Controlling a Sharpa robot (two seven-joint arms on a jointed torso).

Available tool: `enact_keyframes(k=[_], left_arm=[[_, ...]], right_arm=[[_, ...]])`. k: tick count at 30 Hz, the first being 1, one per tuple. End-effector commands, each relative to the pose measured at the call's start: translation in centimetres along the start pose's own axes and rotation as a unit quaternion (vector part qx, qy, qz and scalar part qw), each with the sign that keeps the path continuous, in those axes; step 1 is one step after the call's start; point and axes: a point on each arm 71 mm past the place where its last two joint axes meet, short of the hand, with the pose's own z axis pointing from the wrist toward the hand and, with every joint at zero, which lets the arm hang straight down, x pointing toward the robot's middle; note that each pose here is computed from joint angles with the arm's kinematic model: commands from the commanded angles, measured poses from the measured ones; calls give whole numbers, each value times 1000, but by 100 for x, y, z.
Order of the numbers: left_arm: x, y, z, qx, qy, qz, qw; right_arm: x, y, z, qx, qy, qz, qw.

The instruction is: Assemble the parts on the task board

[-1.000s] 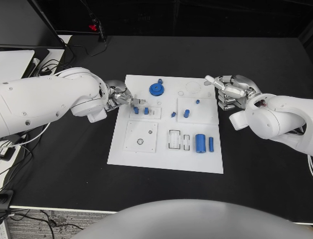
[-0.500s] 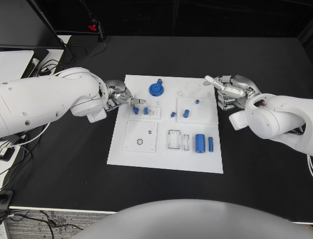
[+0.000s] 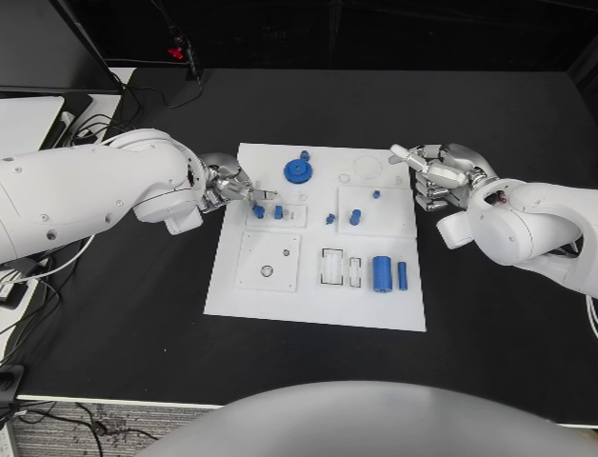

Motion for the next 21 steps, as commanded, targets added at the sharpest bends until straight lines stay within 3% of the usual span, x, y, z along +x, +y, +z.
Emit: enact_keyframes(k=[1, 21], left_arm=[[8, -10, -4, 1, 7, 5, 1000], [18, 32, -19, -12, 17, 8, 1000]], right_arm=[[13, 10, 1, -2, 5, 2, 1000], [10, 6, 0, 0, 5, 1, 1000]])
